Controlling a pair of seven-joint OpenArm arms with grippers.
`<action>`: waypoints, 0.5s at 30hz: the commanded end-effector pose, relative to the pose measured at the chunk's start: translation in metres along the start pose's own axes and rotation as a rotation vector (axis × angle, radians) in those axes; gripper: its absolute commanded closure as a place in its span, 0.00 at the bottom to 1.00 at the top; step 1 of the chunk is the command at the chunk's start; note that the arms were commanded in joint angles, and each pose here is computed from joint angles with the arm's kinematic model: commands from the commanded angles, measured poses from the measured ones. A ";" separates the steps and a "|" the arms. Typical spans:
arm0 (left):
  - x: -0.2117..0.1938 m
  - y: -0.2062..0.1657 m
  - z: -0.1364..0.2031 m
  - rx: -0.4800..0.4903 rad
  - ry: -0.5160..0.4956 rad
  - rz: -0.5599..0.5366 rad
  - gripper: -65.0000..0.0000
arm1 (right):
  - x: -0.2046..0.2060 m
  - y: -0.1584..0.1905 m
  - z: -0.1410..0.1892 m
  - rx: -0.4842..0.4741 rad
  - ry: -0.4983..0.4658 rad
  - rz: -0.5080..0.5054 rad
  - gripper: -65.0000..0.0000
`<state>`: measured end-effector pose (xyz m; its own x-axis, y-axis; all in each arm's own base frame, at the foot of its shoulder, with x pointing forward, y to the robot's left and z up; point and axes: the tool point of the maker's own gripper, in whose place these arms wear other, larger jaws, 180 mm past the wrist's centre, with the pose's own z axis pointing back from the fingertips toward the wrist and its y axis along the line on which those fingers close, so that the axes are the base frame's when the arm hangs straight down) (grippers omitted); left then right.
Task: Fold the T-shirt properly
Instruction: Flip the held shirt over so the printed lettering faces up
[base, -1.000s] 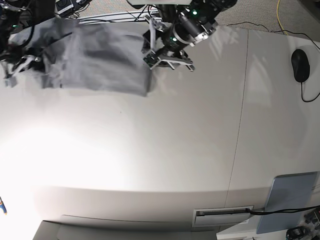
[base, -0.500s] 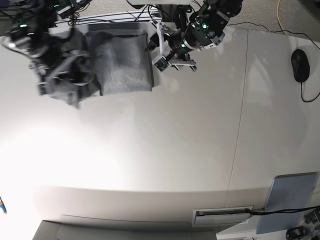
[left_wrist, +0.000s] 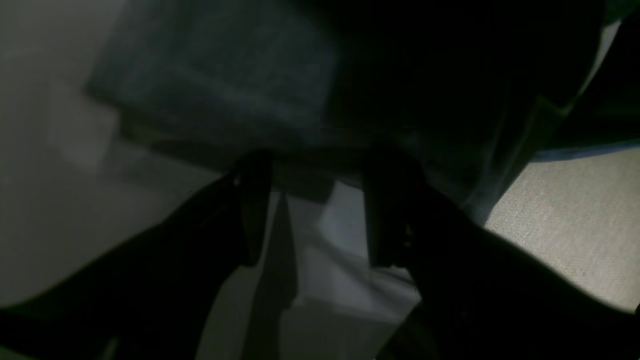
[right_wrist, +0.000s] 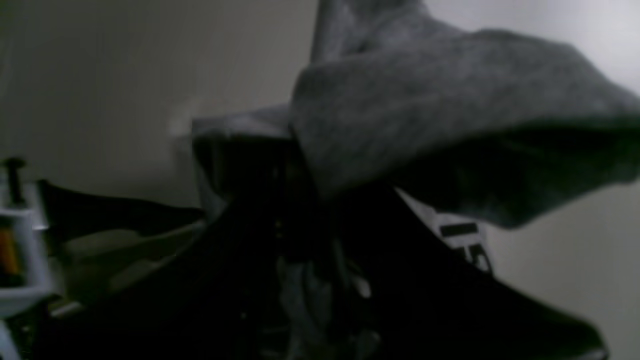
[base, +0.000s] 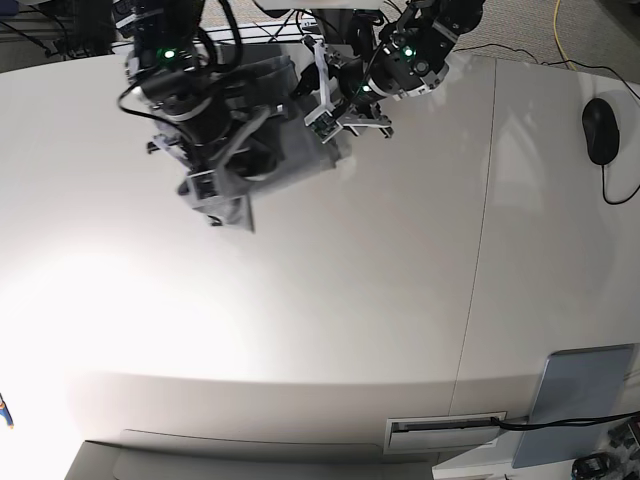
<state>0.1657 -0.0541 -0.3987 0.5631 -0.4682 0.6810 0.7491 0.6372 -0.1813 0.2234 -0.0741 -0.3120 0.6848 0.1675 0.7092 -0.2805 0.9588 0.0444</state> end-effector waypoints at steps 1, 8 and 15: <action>0.012 -0.001 0.002 -0.004 -0.045 -0.004 0.52 | 0.012 0.009 0.003 0.026 -0.054 0.028 1.00; 0.010 0.001 0.003 -0.001 -0.033 -0.007 0.52 | 0.009 0.057 0.004 0.172 -0.051 0.168 0.70; -0.009 0.042 0.015 0.098 0.029 0.010 0.52 | 0.005 0.097 0.011 0.313 -0.055 0.238 0.70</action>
<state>0.1819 -0.0072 -0.4115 0.6016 -0.4965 0.6257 0.6994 0.7059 -0.1123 0.1889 0.0123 -0.3080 0.5685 0.3806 0.7294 -0.6184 0.7824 0.0737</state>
